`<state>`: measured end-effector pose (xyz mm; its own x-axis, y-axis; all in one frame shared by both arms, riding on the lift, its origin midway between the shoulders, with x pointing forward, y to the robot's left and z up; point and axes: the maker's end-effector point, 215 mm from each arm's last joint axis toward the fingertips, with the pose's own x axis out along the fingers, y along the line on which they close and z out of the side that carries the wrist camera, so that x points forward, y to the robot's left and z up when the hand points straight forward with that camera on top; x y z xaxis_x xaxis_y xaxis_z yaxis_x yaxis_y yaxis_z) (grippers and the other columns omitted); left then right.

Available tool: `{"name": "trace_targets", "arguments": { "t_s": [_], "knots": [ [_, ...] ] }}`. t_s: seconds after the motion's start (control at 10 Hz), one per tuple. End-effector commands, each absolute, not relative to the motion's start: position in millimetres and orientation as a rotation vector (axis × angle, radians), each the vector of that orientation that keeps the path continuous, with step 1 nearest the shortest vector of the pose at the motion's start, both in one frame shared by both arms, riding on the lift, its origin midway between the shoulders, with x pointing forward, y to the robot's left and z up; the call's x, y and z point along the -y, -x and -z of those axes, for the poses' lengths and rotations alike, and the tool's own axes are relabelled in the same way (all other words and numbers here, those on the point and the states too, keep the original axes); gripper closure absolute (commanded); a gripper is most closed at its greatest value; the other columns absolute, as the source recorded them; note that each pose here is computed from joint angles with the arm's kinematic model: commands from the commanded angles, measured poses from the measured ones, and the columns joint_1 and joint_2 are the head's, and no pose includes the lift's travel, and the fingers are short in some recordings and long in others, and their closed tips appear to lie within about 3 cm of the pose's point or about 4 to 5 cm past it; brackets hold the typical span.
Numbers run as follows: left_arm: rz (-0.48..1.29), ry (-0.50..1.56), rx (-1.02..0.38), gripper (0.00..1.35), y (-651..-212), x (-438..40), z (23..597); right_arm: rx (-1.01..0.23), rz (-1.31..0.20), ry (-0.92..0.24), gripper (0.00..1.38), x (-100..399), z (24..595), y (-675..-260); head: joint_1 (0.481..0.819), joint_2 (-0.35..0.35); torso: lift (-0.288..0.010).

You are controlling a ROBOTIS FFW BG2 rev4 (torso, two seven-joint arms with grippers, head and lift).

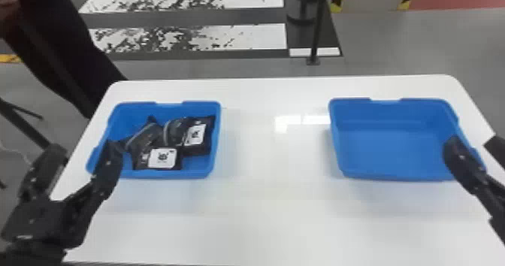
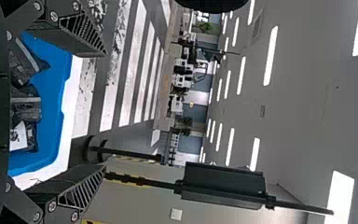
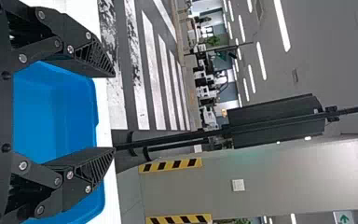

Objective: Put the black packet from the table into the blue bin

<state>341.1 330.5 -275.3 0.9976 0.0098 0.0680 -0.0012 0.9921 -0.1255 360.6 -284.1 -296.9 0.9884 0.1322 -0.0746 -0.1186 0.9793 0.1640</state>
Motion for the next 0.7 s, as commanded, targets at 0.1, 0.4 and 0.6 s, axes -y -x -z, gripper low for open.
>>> {"name": "trace_targets", "arguments": {
  "t_s": [0.1, 0.4, 0.6],
  "knots": [
    [-0.005, 0.127, 0.071, 0.19, -341.1, -330.7, 274.7, -0.086, -0.126, -0.161, 0.50, 284.1, 297.1, -360.5, 0.695, 0.077, -0.110],
    [-0.008, 0.136, 0.073, 0.19, -340.8, -331.6, 274.9, -0.086, -0.126, -0.161, 0.50, 284.1, 297.1, -360.5, 0.695, 0.078, -0.110],
    [-0.007, 0.140, 0.073, 0.19, -340.9, -330.9, 275.1, -0.078, -0.126, -0.159, 0.50, 284.0, 294.2, -361.5, 0.695, 0.078, -0.110]
  ]
}}
